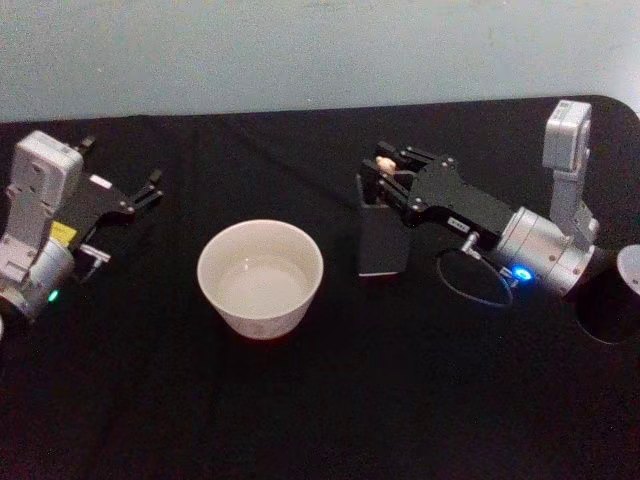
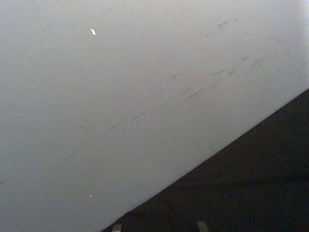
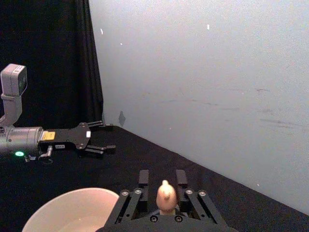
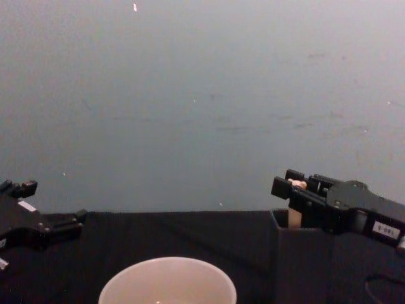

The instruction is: Pick up the stirring spoon with one hand, stir inside the cup, then place it back in its original position.

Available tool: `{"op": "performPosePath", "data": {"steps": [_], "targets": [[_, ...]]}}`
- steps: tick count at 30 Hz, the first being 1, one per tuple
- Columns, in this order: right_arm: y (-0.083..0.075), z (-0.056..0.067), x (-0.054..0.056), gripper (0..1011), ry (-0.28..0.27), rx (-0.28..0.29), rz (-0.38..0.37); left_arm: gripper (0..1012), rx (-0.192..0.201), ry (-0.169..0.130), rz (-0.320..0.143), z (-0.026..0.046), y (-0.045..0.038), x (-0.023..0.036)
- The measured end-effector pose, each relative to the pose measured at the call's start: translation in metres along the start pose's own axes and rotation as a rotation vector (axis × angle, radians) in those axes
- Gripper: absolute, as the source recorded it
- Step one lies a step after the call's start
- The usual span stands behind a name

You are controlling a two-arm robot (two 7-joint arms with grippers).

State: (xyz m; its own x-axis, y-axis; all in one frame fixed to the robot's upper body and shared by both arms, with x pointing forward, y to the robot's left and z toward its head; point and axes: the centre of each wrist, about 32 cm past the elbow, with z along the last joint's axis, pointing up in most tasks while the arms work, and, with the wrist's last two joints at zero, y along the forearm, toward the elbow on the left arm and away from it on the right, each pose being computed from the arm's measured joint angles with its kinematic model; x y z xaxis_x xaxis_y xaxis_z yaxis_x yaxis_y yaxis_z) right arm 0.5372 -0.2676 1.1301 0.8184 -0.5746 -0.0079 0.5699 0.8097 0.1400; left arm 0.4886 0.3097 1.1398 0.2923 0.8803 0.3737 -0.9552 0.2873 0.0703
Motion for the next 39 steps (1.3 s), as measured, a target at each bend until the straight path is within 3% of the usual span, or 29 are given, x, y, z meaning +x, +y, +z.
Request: {"op": "performPosePath", "data": {"steps": [2,16,23,32,39], "targets": [[0.000,0.000,0.000,375,0.000,0.001,0.000,1001,0.000,0.000,0.000,0.0000,0.0000,0.0000],[0.000,0.000,0.000,837,0.001,0.001,0.000,1001,0.000,0.000,0.000,0.0000,0.0000,0.0000],[0.000,0.000,0.000,998,0.002,0.002,0.001,1001,0.000,0.000,0.000,0.0000,0.0000,0.0000],[0.000,0.001,0.001,1004,0.002,0.004,-0.001,1001,0.000,0.000,0.000,0.0000,0.0000,0.0000],[-0.001,0.017,0.003,1004,-0.026,0.072,-0.028,1001,0.000,0.000,0.000,0.0000,0.0000,0.0000]]}}
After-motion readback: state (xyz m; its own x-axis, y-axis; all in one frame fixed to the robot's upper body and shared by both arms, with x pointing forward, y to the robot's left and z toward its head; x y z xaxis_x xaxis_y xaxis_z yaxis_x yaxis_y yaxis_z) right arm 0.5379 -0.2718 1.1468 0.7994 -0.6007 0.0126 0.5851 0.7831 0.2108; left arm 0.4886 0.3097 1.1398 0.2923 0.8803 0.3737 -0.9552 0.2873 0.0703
